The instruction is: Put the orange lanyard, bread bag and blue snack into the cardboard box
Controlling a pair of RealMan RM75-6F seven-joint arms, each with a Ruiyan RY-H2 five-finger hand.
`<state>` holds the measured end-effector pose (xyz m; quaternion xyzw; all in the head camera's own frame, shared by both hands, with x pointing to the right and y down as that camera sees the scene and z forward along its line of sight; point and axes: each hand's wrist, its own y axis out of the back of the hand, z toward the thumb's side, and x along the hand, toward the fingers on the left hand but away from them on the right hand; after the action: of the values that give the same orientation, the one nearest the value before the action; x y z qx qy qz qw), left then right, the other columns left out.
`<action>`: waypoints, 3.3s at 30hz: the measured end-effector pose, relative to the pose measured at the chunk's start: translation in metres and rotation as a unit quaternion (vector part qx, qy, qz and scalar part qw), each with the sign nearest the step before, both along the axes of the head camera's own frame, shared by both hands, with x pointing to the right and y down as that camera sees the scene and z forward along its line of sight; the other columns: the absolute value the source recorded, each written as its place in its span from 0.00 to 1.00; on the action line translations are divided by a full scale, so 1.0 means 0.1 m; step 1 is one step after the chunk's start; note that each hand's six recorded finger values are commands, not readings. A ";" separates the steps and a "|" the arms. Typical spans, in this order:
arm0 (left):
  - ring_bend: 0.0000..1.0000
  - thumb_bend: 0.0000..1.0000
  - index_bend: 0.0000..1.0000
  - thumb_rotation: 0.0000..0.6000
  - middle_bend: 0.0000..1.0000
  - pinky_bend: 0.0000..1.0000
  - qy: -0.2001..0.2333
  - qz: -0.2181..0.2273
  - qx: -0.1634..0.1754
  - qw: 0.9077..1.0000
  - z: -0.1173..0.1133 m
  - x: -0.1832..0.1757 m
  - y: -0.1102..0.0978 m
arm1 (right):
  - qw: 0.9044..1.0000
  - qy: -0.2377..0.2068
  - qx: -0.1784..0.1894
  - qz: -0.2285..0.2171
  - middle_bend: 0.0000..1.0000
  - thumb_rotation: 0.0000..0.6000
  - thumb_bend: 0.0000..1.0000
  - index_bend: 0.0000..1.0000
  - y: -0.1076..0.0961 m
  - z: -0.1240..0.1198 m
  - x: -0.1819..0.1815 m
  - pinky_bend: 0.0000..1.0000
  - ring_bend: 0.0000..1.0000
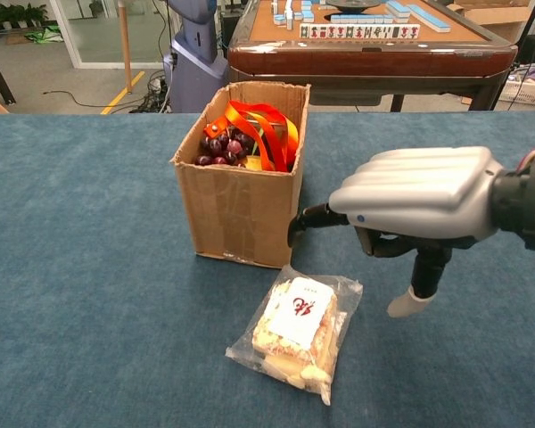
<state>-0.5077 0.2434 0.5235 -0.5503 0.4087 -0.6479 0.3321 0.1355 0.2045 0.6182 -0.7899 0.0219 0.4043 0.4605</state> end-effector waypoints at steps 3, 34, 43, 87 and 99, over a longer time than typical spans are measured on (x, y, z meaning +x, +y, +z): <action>0.38 0.35 0.47 1.00 0.55 0.60 0.000 0.000 0.002 1.000 -0.01 0.00 0.00 | 1.000 0.000 -0.007 -0.003 1.00 1.00 0.00 0.20 0.04 0.07 -0.05 1.00 1.00; 0.38 0.35 0.47 1.00 0.55 0.60 0.009 -0.011 0.015 1.000 -0.11 -0.05 -0.03 | 0.995 0.026 -0.096 0.001 1.00 1.00 0.00 0.15 0.15 0.54 -0.57 1.00 1.00; 0.38 0.35 0.47 1.00 0.55 0.60 0.008 -0.010 0.013 1.000 -0.10 -0.05 -0.03 | 0.994 0.038 -0.103 0.012 1.00 1.00 0.11 0.52 0.09 0.59 -0.54 1.00 1.00; 0.38 0.35 0.47 1.00 0.55 0.60 0.005 -0.006 0.002 1.000 -0.04 -0.02 0.00 | 0.964 -0.236 0.033 0.121 1.00 1.00 0.12 0.65 -0.87 -1.09 -0.69 1.00 1.00; 0.38 0.35 0.47 1.00 0.55 0.60 0.009 -0.010 0.005 1.000 -0.05 -0.03 -0.01 | 0.957 -0.216 0.091 0.170 1.00 1.00 0.11 0.65 -1.26 -0.70 -0.70 1.00 1.00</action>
<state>-0.5110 0.2426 0.5181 -0.5507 0.4199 -0.6442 0.3247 0.0650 0.0782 0.5479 -0.8056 -0.2495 0.2962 0.4484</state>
